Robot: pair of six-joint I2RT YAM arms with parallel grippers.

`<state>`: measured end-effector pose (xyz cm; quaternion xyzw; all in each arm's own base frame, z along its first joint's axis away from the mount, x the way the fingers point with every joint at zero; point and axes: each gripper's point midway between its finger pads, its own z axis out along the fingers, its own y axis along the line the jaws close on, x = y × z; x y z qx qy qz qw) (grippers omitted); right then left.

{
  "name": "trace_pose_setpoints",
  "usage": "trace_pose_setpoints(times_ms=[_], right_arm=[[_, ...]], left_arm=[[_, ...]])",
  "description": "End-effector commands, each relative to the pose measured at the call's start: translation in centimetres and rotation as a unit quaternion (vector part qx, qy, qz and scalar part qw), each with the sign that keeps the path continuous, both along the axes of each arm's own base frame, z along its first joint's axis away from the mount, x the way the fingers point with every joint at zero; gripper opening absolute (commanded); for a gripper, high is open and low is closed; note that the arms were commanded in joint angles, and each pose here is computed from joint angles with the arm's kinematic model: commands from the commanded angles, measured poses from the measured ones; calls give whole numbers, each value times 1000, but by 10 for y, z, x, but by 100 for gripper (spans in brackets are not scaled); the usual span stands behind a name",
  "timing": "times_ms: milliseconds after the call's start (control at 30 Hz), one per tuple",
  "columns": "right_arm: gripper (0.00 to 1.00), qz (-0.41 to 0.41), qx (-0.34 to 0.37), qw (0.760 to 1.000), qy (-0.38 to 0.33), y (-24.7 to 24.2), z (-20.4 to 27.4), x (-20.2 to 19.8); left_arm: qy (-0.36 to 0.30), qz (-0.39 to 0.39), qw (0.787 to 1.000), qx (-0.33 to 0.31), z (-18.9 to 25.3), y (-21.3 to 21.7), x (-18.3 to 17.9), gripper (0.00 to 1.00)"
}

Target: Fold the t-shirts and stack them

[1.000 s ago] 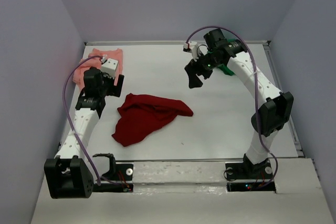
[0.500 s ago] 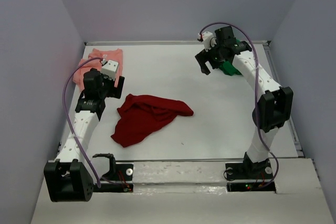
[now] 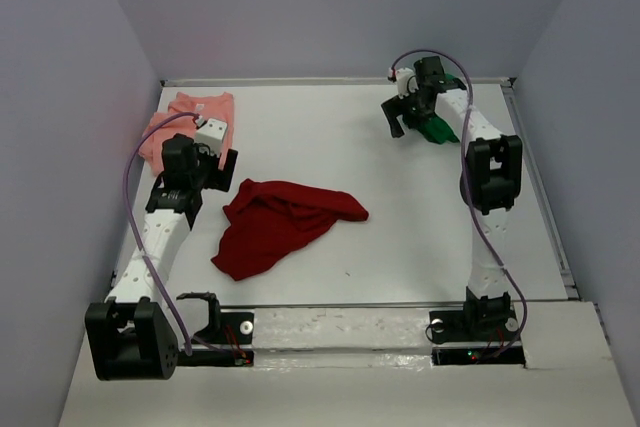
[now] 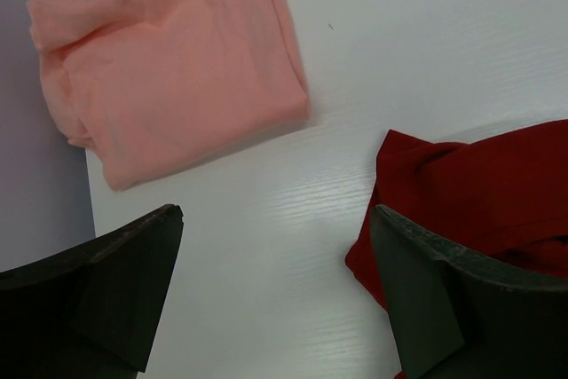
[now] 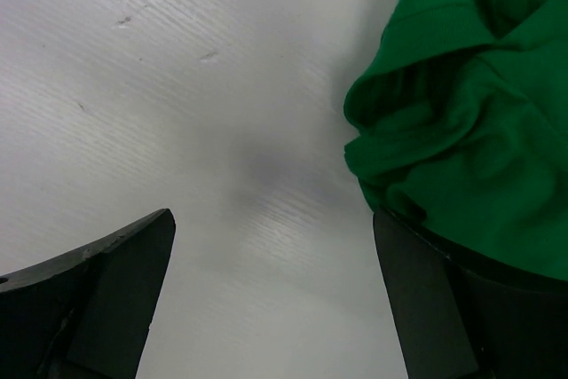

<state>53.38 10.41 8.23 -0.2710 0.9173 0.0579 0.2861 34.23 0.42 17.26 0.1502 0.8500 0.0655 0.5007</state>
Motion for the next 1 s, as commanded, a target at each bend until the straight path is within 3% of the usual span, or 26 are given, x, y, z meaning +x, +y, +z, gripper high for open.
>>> trace_pose_setpoints(times_ms=[0, 200, 367, 467, 600, 800, 967], right_arm=[[99, -16, 24, 999, -42, -9, 27, 27], [100, -91, 21, 995, -25, -67, 5, 42], [100, -159, 60, 985, -16, -115, 8, 54], [100, -202, 42, 978, -24, -152, 9, 58], [100, -269, -52, 961, -40, -205, 9, 56], [100, -294, -103, 945, -98, -228, 47, 57], [100, -254, -78, 954, -138, -214, 85, 53]], left_arm=[[-5, 6, 1000, 12, 4, 5, 5, 99], [1, 5, 1000, 13, 0, 5, 5, 99], [5, 6, 1000, 14, -2, 5, 4, 99], [9, 4, 1000, 15, -4, 5, 5, 99], [11, 2, 1000, 13, -4, 4, 5, 99], [15, -2, 1000, 10, -8, 2, 5, 99], [13, -2, 1000, 8, -8, 2, 5, 99]])
